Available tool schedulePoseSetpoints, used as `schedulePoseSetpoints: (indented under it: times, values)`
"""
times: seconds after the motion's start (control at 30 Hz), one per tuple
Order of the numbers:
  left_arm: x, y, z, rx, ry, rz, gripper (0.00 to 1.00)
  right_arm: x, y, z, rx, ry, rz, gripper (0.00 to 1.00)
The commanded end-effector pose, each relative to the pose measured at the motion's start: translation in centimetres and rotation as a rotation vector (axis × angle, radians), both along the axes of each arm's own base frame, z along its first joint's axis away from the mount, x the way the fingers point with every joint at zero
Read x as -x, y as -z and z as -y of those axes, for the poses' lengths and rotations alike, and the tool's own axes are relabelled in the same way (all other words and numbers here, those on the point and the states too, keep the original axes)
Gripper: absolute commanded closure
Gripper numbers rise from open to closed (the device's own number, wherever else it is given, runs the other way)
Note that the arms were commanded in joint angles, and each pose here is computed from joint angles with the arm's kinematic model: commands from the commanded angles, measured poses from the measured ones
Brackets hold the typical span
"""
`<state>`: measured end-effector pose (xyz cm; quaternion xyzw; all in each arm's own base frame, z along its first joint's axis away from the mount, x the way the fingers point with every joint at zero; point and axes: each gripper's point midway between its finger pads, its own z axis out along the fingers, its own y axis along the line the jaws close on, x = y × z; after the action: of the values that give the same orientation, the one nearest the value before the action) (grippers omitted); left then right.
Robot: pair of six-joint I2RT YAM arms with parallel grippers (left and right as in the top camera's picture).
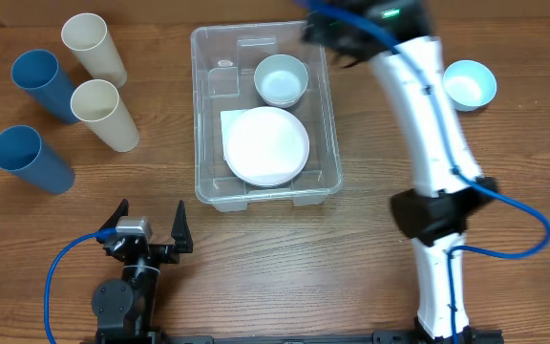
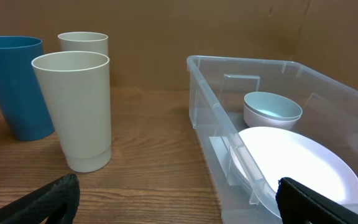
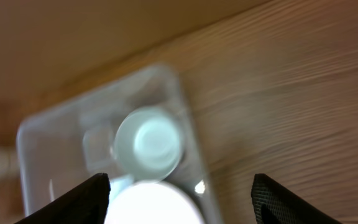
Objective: Pack container
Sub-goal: 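Move the right gripper to the light-blue bowl and grasp its rim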
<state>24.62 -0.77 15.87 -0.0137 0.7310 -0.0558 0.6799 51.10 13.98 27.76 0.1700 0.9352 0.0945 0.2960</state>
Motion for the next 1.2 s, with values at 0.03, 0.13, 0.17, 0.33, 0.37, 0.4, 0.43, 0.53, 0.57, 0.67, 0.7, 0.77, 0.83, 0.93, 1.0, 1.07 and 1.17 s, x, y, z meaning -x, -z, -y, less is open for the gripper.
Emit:
schedulePoseSetpoints:
  times: [0.03,0.13,0.17,0.33,0.37,0.4,0.43,0.53,0.57,0.67,0.7,0.77,0.83,0.93,1.0,1.07,1.17]
  values:
    - [0.0,0.0,0.0,-0.022,0.004,0.005,0.0,0.5,0.9,15.2,-0.081,0.431,-0.094,0.24]
    - [0.0,0.0,0.0,-0.022,0.004,0.005,0.0,1.3,3.7,21.4,-0.105,0.57,-0.174,0.24]
    - [0.0,0.0,0.0,-0.022,0.004,0.005,0.0,1.9,5.6,24.3,-0.114,0.635,-0.223,0.24]
    - [0.0,0.0,0.0,-0.022,0.005,0.005,0.0,3.8,12.6,29.0,-0.109,0.721,-0.369,0.25]
    - [0.0,0.0,0.0,-0.022,0.004,0.005,0.0,4.1,14.1,29.4,-0.108,0.73,-0.394,0.25]
    - [0.0,0.0,0.0,-0.022,0.004,0.005,0.0,4.4,15.9,29.8,-0.109,0.739,-0.419,0.25]
    - [0.0,0.0,0.0,-0.022,0.004,0.005,0.0,4.5,17.0,30.0,-0.111,0.743,-0.43,0.25]
    - [0.0,0.0,0.0,-0.022,0.004,0.005,0.0,4.7,19.9,30.2,-0.111,0.747,-0.446,0.26]
    - [0.0,0.0,0.0,-0.022,0.004,0.005,0.0,4.7,21.0,30.1,-0.112,0.74,-0.446,0.26]
    - [0.0,0.0,0.0,-0.022,0.005,0.005,0.0,4.3,22.8,29.9,-0.123,0.713,-0.435,0.26]
    - [0.0,0.0,0.0,-0.022,0.004,0.005,0.0,4.2,23.1,29.9,-0.123,0.713,-0.429,0.27]
    - [0.0,0.0,0.0,-0.022,0.004,0.005,0.0,3.9,23.1,30.0,-0.122,0.709,-0.417,0.28]
    - [0.0,0.0,0.0,-0.022,0.004,0.005,0.0,3.4,23.0,30.0,-0.122,0.687,-0.399,0.28]
    - [0.0,0.0,0.0,-0.022,0.004,0.005,0.0,2.9,22.9,30.2,-0.12,0.684,-0.375,0.29]
    - [0.0,0.0,0.0,-0.022,0.004,0.005,0.0,2.4,22.8,30.4,-0.119,0.681,-0.353,0.31]
    - [0.0,0.0,0.0,-0.022,0.004,0.005,0.0,1.9,22.8,30.5,-0.12,0.681,-0.333,0.32]
    - [0.0,0.0,0.0,-0.022,0.005,0.005,0.0,1.5,23.3,30.7,-0.12,0.681,-0.322,0.34]
